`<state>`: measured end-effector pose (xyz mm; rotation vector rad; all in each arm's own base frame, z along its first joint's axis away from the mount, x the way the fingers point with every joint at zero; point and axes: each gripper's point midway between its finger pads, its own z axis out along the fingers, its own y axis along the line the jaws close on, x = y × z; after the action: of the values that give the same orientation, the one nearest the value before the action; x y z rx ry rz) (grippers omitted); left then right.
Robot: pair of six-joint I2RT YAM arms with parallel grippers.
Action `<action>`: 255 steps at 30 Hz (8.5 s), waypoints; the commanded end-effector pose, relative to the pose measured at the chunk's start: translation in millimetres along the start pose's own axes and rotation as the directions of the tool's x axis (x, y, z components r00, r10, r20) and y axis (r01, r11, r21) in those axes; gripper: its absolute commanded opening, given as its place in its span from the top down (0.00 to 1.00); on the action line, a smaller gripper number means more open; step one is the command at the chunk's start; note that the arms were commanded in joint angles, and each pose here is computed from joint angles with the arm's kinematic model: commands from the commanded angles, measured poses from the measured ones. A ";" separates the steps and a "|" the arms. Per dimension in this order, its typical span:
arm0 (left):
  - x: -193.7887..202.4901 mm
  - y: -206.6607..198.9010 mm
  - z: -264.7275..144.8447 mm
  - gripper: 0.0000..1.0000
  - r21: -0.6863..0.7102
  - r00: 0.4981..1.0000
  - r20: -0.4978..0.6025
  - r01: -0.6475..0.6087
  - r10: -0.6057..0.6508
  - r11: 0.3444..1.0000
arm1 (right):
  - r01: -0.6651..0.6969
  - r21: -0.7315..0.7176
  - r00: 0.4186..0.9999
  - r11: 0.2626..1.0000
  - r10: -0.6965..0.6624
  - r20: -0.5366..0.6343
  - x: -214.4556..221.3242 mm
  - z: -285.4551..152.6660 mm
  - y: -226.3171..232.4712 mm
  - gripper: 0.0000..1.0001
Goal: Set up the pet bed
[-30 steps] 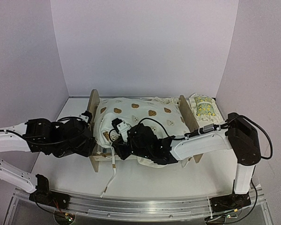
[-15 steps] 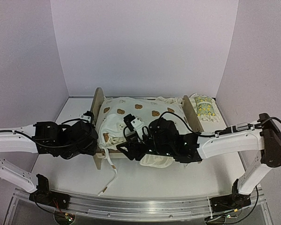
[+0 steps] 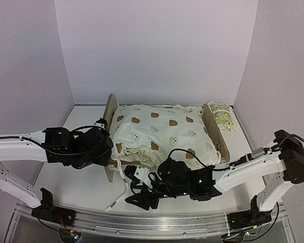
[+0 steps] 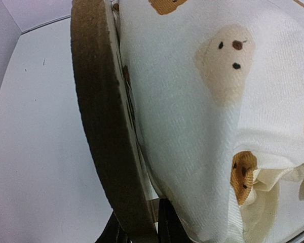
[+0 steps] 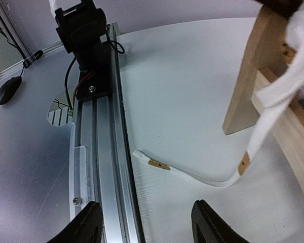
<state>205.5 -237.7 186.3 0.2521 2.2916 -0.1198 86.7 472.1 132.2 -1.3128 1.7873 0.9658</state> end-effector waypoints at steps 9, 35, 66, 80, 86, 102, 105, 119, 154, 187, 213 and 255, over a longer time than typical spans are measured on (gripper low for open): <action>-36.5 -21.0 -25.9 1.00 0.091 0.998 0.064 -0.028 0.022 0.996 | 0.141 0.172 0.939 0.975 -0.187 0.289 -13.3 78.5 -24.2 0.49; -55.4 -22.2 -42.8 1.00 0.132 0.993 0.114 -0.040 0.025 0.990 | 0.201 0.696 0.876 0.689 -0.444 0.187 9.6 119.1 -120.2 0.36; -81.0 -39.1 -43.4 1.00 0.117 0.985 0.163 -0.077 0.057 0.990 | 0.127 0.620 0.912 0.774 -0.336 0.233 24.5 88.2 -121.2 0.44; -89.8 -45.5 -47.0 1.00 0.128 0.984 0.170 -0.084 0.061 0.988 | 0.133 0.758 0.877 0.639 -0.432 0.210 -4.3 106.9 -141.0 0.46; -92.0 -46.0 -49.1 1.00 0.135 0.983 0.176 -0.083 0.058 0.987 | 0.135 0.800 0.877 0.585 -0.446 0.177 -4.1 112.0 -150.3 0.47; -93.0 -50.3 -48.6 1.00 0.141 0.983 0.170 -0.090 0.065 0.986 | 0.098 0.805 0.858 0.585 -0.459 0.229 -19.1 134.7 -155.9 0.59; -93.5 -51.1 -48.6 1.00 0.142 0.983 0.169 -0.091 0.066 0.986 | 0.093 0.800 0.855 0.593 -0.460 0.242 -19.9 138.6 -155.5 0.63; -91.8 -49.8 -48.0 1.00 0.137 0.983 0.167 -0.093 0.069 0.986 | 0.078 0.809 0.859 0.583 -0.451 0.242 -22.3 132.0 -158.3 0.99; -66.4 -50.9 -22.6 1.00 0.111 0.988 0.136 -0.094 0.078 0.989 | 0.096 0.523 0.884 0.847 -0.314 0.346 6.5 90.3 -45.3 1.00; 5.0 -34.3 13.4 0.63 0.098 0.997 0.008 -0.079 0.079 0.992 | -0.063 0.220 0.928 0.974 -0.024 0.372 5.3 63.8 4.8 1.00; 12.5 -2.6 -3.7 0.22 0.088 1.000 0.014 -0.004 0.002 0.996 | 0.000 0.231 0.930 0.973 -0.085 0.358 -116.5 30.9 34.5 1.00; 34.9 -11.1 -23.4 0.01 0.285 0.997 -0.067 0.057 -0.040 0.957 | -0.340 0.195 0.939 0.920 0.321 0.120 6.3 33.8 -28.3 1.00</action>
<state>178.2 -239.4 177.8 0.3021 2.2987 -0.4000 124.1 495.9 134.0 -0.9253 1.9173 0.8711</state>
